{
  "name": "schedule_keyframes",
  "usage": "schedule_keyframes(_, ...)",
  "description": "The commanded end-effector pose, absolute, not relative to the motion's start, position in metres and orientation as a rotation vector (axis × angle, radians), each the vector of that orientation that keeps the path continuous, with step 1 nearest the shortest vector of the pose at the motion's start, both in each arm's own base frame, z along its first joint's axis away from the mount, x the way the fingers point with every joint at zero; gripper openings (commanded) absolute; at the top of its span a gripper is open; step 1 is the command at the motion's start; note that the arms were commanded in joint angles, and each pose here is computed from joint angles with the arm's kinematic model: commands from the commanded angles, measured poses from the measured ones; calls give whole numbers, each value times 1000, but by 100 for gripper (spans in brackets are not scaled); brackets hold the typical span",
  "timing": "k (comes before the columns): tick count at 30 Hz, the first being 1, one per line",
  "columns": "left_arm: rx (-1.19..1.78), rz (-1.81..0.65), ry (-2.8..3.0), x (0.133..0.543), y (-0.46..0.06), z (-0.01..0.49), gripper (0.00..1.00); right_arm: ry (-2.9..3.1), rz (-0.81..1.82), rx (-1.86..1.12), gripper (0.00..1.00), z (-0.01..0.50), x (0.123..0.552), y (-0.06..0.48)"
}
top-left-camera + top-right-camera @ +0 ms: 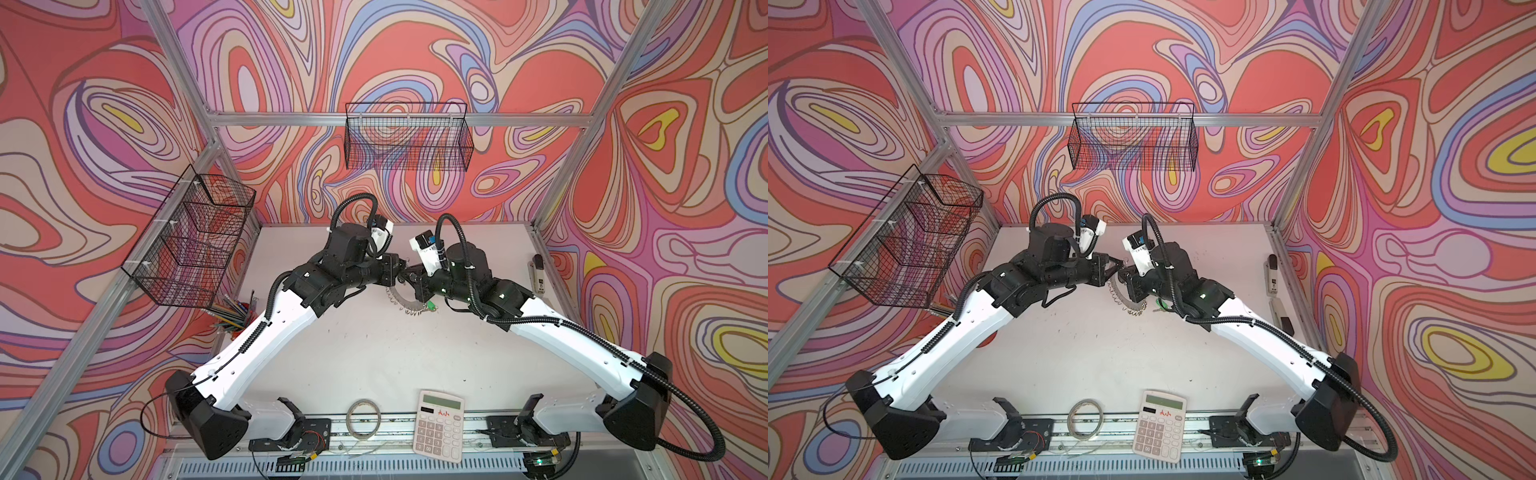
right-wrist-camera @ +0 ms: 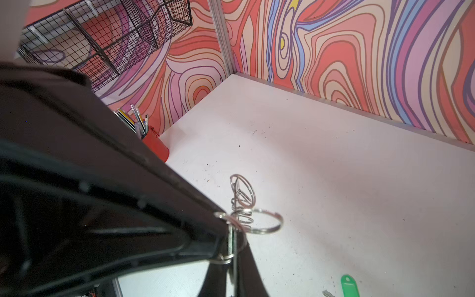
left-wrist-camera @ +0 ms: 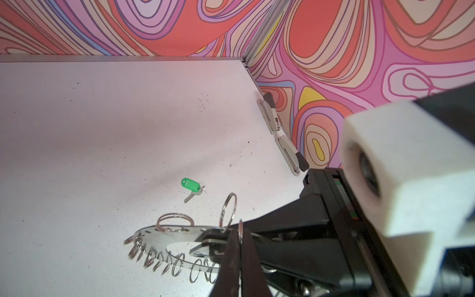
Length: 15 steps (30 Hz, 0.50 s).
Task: Attach keys to a key ring
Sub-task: Insert the key into the keyring.
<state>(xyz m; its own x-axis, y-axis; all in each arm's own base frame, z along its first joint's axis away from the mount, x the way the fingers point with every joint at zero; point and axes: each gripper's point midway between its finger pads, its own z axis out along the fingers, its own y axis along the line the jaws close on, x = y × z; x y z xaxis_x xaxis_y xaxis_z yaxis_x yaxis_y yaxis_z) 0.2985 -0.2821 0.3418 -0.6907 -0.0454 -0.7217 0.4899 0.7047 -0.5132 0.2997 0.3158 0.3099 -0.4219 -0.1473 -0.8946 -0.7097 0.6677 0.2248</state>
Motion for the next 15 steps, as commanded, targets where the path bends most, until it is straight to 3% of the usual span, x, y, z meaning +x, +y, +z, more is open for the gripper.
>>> schedule_keyframes(1, 314, -926, 2157, 302, -278, 350, 0, 1879, 750, -655, 0, 325, 300, 314)
schedule_keyframes(15, 633, -680, 2475, 267, -239, 331, 0, 1844, 518, -665, 0, 306, 320, 296)
